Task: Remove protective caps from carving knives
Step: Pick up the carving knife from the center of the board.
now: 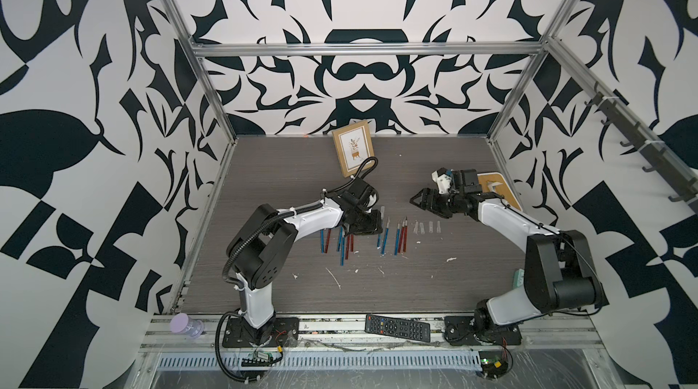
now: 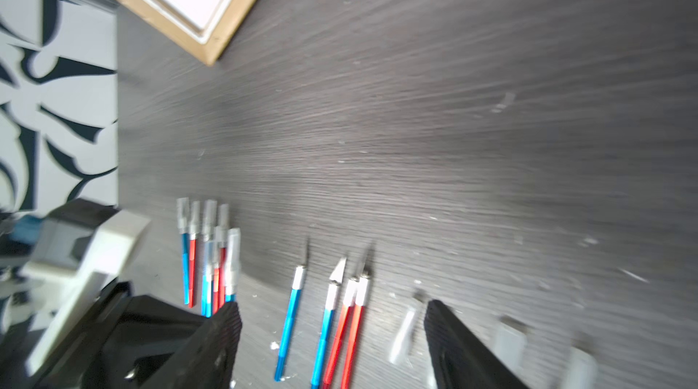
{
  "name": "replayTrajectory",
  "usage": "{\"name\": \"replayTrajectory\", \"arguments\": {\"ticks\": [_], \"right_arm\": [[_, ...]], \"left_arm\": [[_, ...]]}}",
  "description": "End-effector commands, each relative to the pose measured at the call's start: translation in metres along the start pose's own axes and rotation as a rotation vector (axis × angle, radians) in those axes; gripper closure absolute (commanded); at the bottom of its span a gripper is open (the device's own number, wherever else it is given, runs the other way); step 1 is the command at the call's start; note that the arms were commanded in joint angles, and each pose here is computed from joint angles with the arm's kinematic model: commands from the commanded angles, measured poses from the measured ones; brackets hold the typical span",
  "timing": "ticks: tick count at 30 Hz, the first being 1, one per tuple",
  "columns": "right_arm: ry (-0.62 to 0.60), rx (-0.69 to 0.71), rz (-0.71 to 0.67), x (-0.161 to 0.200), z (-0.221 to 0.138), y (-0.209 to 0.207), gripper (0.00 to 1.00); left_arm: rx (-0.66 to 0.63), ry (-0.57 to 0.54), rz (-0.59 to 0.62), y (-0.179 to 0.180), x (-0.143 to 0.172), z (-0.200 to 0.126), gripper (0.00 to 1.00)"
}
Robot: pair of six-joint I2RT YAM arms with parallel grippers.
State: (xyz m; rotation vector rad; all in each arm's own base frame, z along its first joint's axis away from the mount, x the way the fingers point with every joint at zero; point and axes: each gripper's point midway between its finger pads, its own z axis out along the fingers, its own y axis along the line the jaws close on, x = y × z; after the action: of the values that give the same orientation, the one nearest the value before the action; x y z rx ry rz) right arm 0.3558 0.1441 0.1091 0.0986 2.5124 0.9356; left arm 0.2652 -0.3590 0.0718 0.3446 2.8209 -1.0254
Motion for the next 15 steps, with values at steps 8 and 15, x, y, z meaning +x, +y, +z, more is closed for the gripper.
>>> {"name": "replayTrajectory", "arguments": {"ticks": [8,15], "right_arm": [[0.024,-0.17,-0.082,0.007,0.026,0.058,0.35],[0.044,-0.191,-0.051,0.012,0.041,0.065,0.43]], "left_arm": [[0.083,0.001,0.014,-0.018,-0.003,-0.001,1.0],[0.074,0.002,0.023,-0.017,-0.004,0.0,1.0]]}}
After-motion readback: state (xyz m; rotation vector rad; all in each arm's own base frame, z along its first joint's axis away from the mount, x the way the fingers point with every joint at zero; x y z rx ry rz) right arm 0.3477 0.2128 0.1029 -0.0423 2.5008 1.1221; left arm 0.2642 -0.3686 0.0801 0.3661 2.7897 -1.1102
